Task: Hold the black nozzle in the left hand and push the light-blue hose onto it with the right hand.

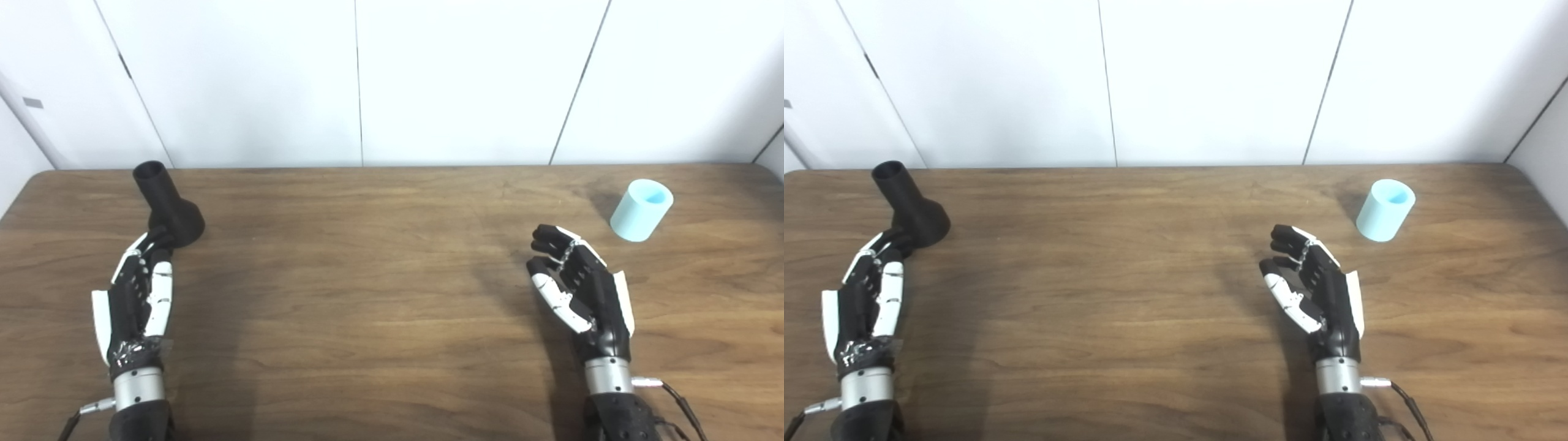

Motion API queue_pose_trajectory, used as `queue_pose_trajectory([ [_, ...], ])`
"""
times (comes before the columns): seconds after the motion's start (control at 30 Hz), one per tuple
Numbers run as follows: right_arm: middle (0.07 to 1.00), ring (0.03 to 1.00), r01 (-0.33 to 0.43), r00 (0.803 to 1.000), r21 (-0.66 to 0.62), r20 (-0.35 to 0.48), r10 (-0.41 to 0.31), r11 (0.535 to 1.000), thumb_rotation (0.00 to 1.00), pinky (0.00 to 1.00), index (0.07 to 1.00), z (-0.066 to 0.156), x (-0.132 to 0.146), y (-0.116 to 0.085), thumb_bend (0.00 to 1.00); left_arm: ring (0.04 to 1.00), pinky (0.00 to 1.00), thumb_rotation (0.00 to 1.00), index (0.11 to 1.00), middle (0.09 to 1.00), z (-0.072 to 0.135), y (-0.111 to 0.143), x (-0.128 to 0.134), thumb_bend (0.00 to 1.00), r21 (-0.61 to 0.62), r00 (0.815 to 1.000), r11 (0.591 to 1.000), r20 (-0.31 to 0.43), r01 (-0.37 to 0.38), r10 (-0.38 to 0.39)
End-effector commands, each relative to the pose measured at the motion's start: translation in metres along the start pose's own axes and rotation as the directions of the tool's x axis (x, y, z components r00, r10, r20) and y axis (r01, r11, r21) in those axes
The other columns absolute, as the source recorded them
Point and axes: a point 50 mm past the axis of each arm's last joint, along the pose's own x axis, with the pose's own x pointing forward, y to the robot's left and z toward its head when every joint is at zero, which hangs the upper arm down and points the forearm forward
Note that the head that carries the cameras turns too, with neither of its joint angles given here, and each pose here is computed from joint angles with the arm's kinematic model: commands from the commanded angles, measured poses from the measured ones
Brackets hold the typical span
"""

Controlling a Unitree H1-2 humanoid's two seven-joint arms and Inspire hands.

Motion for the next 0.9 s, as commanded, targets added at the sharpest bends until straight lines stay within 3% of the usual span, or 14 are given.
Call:
queue_pose_trajectory([
  [0.0, 0.74, 0.736, 0.013, 0.999, 0.016, 0.031, -0.014, 1.0, 0.34, 0.67, 0.704, 0.004, 0.004, 0.001, 0.23, 0.802, 0.84, 0.68, 0.811, 0.802, 0.003, 0.003, 0.0, 0.44, 0.016, 1.0, 1.0, -0.017, -0.025, 0.025],
  [0.23, 0.741, 0.737, 0.018, 0.999, 0.018, 0.029, -0.018, 1.0, 0.31, 0.67, 0.704, 0.002, 0.005, -0.001, 0.24, 0.844, 0.8, 0.4, 0.841, 0.829, 0.022, 0.012, 0.01, 0.7, 0.041, 1.0, 0.999, -0.026, -0.016, 0.017],
  [0.5, 0.743, 0.742, 0.014, 1.0, 0.008, 0.027, -0.015, 1.0, 0.31, 0.68, 0.705, -0.002, 0.006, -0.012, 0.23, 0.85, 0.73, 0.42, 0.911, 0.881, 0.034, 0.013, 0.022, 0.96, 0.075, 0.999, 0.997, -0.042, 0.032, -0.028],
  [0.67, 0.756, 0.759, 0.011, 1.0, 0.005, 0.018, -0.011, 1.0, 0.26, 0.7, 0.72, -0.005, 0.009, -0.024, 0.22, 0.91, 0.82, 0.42, 0.975, 0.934, 0.025, 0.013, 0.032, 0.96, 0.09, 0.996, 0.995, -0.069, 0.053, -0.047],
  [0.77, 0.761, 0.764, 0.015, 1.0, 0.02, 0.016, -0.015, 1.0, 0.24, 0.72, 0.73, -0.007, 0.011, -0.031, 0.23, 0.945, 0.89, 0.43, 0.997, 0.955, 0.007, 0.016, 0.041, 0.96, 0.121, 0.995, 0.99, -0.088, 0.066, -0.056],
  [0.87, 0.768, 0.765, 0.018, 1.0, 0.044, 0.02, -0.019, 0.999, 0.07, 0.71, 0.744, -0.011, 0.013, -0.039, 0.22, 0.942, 0.9, 0.49, 0.991, 0.941, -0.007, 0.019, 0.047, 1.0, 0.152, 0.994, 0.986, -0.097, 0.068, -0.054],
])
